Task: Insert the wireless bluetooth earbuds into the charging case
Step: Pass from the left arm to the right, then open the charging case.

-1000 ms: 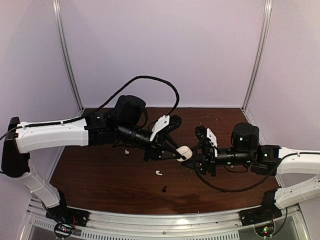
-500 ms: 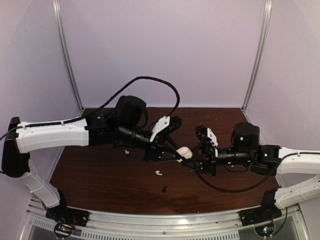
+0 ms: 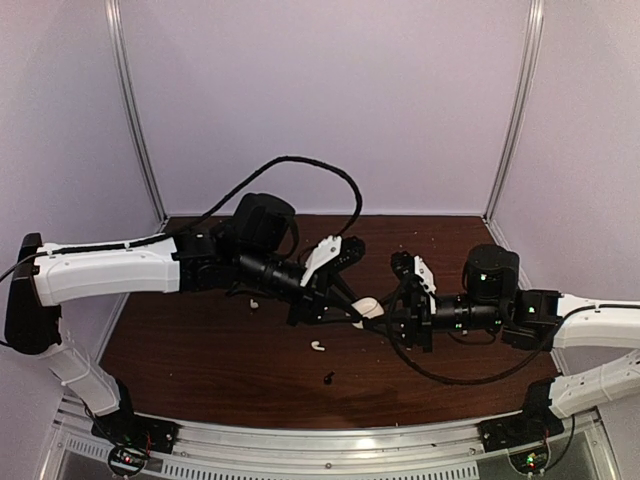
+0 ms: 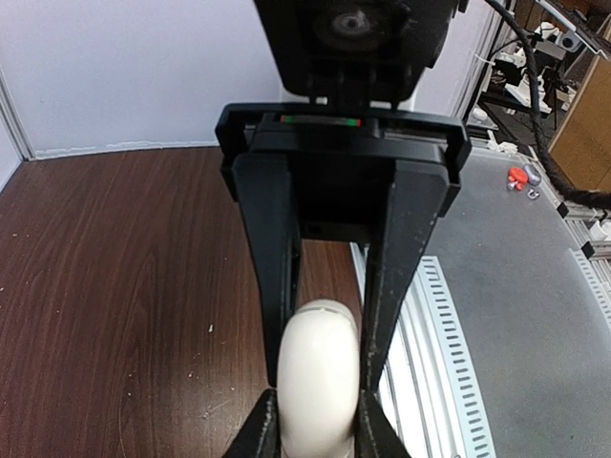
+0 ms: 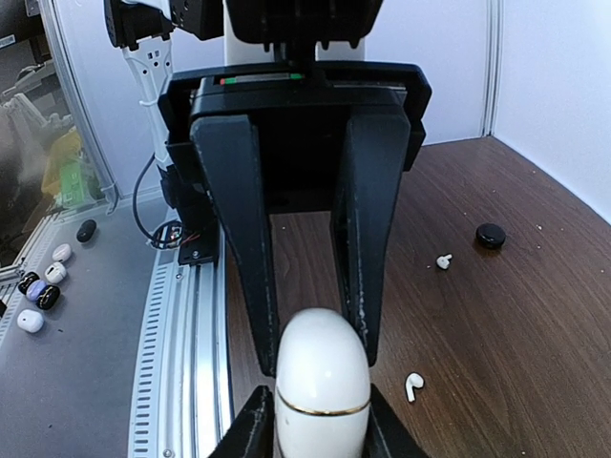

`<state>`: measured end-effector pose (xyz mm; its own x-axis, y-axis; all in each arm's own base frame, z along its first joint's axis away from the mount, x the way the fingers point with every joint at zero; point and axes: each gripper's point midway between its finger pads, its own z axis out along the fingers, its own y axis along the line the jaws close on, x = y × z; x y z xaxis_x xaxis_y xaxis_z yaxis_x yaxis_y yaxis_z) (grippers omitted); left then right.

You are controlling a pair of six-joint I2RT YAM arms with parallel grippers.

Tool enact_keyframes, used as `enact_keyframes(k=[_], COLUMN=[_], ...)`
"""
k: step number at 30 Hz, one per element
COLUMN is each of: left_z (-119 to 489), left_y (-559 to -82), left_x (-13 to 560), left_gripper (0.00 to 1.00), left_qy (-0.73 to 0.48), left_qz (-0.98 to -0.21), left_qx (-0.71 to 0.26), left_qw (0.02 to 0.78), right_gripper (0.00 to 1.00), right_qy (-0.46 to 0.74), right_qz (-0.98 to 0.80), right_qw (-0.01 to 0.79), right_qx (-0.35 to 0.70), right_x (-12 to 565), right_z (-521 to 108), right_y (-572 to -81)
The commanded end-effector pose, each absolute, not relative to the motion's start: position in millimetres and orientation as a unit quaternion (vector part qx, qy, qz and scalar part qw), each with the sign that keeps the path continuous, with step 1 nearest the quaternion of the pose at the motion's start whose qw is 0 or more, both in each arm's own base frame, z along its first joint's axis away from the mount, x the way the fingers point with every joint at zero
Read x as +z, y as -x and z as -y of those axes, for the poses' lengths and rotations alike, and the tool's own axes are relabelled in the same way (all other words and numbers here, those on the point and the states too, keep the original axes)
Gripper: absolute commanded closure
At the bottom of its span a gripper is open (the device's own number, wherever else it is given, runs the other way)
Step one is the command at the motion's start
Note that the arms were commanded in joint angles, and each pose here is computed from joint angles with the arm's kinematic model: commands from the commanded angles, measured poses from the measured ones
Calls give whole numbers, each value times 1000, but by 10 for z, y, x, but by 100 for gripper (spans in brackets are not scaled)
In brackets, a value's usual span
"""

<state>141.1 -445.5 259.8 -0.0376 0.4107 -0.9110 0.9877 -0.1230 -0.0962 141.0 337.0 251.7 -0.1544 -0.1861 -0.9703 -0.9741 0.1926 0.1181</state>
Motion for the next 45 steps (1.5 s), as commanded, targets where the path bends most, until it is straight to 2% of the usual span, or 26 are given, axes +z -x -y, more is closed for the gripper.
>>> enact_keyframes(k=[1, 6, 12, 16, 32, 37, 45], left_z=[4494, 4493, 4489, 4450, 4275, 4233, 3956], left_y=[-1452, -1473, -1565, -1606, -1959, -1981, -2168], left_x=[2671, 2670, 2709, 2793, 3028, 2997, 3018], left_gripper=[100, 100, 71, 61, 62, 61, 48], left_qy=[-613, -613, -599, -581, -512, -509, -461], left_qz=[-566, -567, -583, -586, -612, -615, -628], left_qx=[-433, -429, -415, -422, -413, -411, -420], left_qw=[340, 344, 360, 375, 439, 440, 466], right_gripper=[72, 78, 87, 90, 97, 97, 97], right_qy=[464, 466, 462, 457, 467, 469, 444], right_qz=[-610, -610, -608, -598, -574, -557, -536], right_qw=[470, 470, 476, 490, 497, 524, 581], right_qx=[437, 435, 437, 440, 454, 441, 421], right_x=[2652, 2651, 2659, 2698, 2741, 2798, 3006], right_z=[-3373, -3374, -3359, -3322, -3277, -3228, -3070], right_y=[-1420, -1422, -1423, -1411, -1304, -1312, -1360])
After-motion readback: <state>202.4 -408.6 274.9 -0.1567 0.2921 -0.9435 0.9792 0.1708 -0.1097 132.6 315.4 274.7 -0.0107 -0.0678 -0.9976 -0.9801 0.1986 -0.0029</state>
